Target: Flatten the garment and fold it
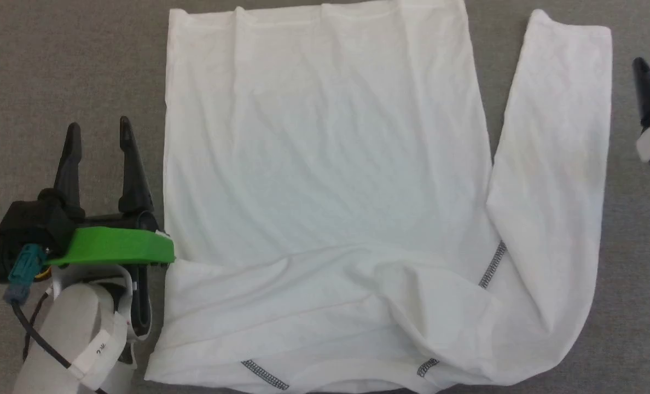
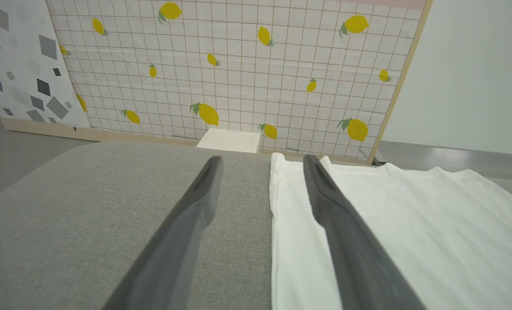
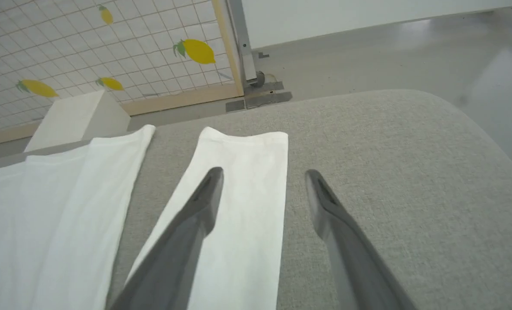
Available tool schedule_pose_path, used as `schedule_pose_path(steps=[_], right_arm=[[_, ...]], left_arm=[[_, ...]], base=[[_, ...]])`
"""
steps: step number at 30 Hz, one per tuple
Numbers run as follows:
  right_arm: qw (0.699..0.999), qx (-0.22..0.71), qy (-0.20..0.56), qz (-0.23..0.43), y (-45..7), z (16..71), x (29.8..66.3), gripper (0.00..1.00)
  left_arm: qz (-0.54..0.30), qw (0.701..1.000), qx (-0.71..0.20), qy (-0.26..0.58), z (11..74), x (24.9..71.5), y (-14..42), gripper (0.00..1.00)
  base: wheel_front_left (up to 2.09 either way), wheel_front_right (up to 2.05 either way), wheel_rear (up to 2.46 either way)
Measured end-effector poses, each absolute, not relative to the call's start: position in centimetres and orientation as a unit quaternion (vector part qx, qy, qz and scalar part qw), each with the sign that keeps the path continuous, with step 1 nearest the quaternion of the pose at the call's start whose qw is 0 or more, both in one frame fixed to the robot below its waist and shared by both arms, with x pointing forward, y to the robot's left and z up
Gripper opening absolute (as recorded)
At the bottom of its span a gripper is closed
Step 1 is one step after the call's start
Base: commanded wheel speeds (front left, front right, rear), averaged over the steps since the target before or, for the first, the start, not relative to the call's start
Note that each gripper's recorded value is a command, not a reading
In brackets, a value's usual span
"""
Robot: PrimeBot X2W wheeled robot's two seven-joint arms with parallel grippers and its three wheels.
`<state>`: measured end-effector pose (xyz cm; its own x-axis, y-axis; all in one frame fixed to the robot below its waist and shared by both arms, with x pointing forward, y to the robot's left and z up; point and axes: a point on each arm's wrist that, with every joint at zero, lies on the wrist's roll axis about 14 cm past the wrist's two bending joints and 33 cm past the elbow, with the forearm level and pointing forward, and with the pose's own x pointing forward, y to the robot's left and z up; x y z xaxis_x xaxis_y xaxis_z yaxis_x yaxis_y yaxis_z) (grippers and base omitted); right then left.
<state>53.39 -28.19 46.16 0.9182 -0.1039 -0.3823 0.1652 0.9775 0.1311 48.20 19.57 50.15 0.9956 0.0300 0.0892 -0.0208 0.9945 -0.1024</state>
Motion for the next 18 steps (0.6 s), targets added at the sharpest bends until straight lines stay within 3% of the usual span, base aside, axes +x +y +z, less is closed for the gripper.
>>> schedule_pose_path(steps=[8, 17, 18], right_arm=[[0.953, 0.099, 0.265, -0.106, -30.1, 41.9, 59.0, 1.00], [0.918, 0.080, 0.369, -0.122, -29.9, 35.7, 60.8, 1.00], [0.916, 0.077, 0.375, -0.123, -29.8, 35.6, 61.1, 0.89]], left_arm=[[0.019, 0.998, -0.059, -0.013, 46.0, 48.6, 20.0, 1.00], [0.043, 0.998, -0.046, 0.029, 42.0, 48.2, 21.8, 1.00], [0.045, 0.998, -0.043, 0.032, 41.7, 48.2, 22.0, 1.00]], base=[[0.00, 0.00, 0.00], [0.00, 0.00, 0.00], [0.00, 0.00, 0.00]])
